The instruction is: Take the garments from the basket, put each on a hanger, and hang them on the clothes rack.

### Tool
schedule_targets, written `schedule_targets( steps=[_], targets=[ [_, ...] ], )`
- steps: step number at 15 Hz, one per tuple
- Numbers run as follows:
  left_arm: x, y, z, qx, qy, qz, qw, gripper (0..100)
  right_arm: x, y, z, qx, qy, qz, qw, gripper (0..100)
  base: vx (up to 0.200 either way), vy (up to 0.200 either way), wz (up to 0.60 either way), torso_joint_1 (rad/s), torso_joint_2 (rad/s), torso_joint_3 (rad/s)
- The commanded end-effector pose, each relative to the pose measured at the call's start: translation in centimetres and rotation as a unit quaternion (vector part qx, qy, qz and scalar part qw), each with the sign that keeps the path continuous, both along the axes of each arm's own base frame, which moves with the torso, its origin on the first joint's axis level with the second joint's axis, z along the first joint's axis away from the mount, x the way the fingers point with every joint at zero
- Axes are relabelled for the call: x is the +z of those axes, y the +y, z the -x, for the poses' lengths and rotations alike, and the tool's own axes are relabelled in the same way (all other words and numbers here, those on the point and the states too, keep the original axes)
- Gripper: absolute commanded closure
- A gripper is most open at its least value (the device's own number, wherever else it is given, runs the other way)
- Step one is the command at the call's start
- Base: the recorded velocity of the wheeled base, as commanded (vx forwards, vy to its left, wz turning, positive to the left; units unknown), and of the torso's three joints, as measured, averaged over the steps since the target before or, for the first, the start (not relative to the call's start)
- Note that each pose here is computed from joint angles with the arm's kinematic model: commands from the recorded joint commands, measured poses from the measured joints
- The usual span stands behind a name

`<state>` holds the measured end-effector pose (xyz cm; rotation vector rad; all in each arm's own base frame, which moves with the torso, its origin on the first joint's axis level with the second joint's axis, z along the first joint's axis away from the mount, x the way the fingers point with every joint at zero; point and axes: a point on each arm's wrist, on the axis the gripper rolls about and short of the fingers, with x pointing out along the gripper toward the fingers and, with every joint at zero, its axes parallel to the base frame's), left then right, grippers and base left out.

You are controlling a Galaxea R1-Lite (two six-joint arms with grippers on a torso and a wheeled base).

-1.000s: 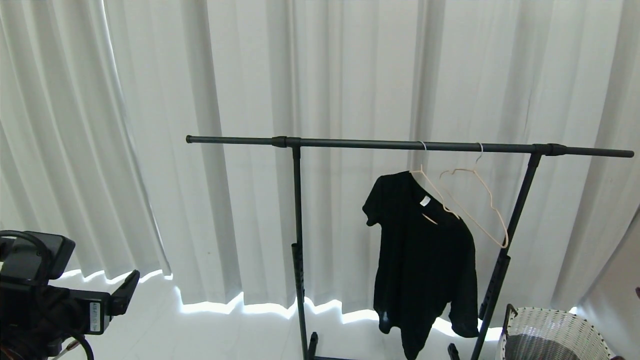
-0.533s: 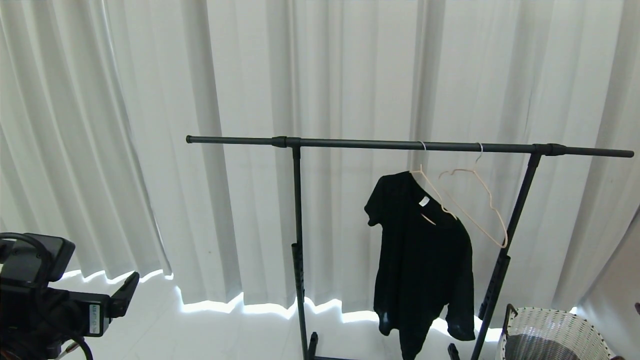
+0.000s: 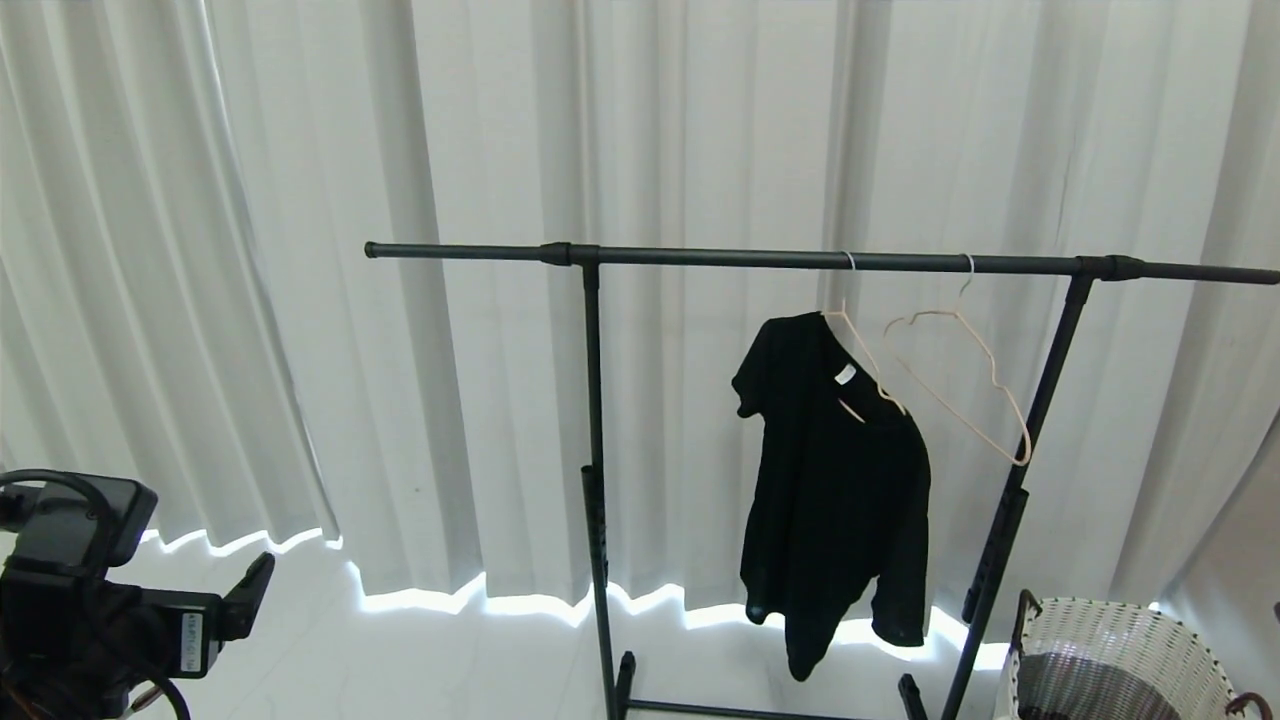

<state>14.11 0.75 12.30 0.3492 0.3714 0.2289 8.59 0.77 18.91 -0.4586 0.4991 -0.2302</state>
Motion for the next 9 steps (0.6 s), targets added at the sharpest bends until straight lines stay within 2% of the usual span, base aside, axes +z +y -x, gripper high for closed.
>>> schedule_targets(
  steps=[1, 5, 9],
  targets=[
    [-0.6, 0.0, -0.4, 0.006, 0.021, -0.002, 0.9998, 0, -0.3, 0.0, 0.1, -0.001, 0.005, 0.002, 1.0, 0, 0.0, 0.0, 0.0, -0.222, 0.51, 0.281],
    [-0.9, 0.0, 0.0, 0.008, 0.025, -0.003, 0.9997, 0, -1.2, -0.1, 0.2, -0.006, 0.019, 0.004, 0.9998, 0, 0.0, 0.0, 0.0, -0.224, 0.51, 0.283],
    [-0.5, 0.0, 0.6, 0.008, 0.007, -0.003, 0.9999, 0, -1.0, -0.2, 0.6, 0.003, 0.016, 0.02, 0.9997, 0, 0.0, 0.0, 0.0, -0.21, 0.5, 0.281]
  ],
)
